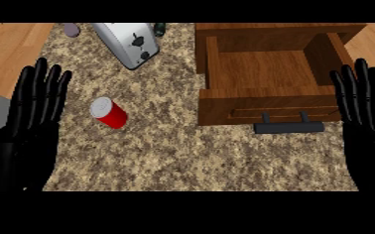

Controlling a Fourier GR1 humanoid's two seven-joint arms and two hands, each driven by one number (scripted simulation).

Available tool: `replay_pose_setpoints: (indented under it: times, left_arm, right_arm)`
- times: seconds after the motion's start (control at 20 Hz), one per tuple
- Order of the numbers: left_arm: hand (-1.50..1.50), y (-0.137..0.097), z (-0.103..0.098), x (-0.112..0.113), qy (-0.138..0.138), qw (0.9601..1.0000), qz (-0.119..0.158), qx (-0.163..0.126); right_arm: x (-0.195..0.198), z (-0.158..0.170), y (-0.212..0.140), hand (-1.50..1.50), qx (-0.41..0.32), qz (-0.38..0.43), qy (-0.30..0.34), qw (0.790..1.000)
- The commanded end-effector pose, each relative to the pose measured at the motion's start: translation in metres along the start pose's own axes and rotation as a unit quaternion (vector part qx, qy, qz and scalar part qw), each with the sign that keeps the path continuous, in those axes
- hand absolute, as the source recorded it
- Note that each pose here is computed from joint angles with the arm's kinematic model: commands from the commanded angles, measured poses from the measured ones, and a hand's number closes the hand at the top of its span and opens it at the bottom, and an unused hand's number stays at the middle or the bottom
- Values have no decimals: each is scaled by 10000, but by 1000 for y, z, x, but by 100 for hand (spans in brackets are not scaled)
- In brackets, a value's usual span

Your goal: Pick up the can, place it into the drawer and close the drawer

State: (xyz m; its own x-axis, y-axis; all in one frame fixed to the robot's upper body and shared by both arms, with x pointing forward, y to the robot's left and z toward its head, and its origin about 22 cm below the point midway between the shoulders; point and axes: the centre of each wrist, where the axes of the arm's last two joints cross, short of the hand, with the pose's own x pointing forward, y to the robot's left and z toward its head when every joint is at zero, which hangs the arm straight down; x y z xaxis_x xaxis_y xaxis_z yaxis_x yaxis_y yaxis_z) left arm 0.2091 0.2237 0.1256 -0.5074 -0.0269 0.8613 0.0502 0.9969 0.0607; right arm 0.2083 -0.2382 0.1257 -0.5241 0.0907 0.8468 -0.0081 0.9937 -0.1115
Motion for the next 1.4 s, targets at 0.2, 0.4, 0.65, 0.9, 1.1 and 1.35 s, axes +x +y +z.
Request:
replay_pose_setpoints:
  times: [0.2, 0.4, 0.65, 0.9, 1.1, 1.35]
  left_arm:
    - [-150, -11, -16, 2, -446, 9393, 1589, -3009]
    - [-150, 42, -5, -27, 1133, 9178, 918, -3694]
    - [-150, 105, -44, -27, 1189, 9056, 1020, -3940]
    - [-150, 119, -39, -36, 1290, 8966, 1129, -4083]
    - [-150, 141, -48, -40, 1483, 8967, 1305, -3962]
    - [-150, 136, -72, -46, 1690, 9050, 1143, -3733]
  right_arm:
    - [5, -9, 1, -150, -17, 38, -181, 9998]
    - [-20, 14, -12, -150, -408, 71, 1401, 9893]
    - [-11, 28, -13, -150, -435, 140, 1614, 9858]
    - [-10, 32, -7, -150, -589, 146, 1706, 9835]
    - [-13, 35, -39, -150, -562, 140, 1628, 9850]
    - [-12, 43, -39, -150, -529, 92, 1645, 9849]
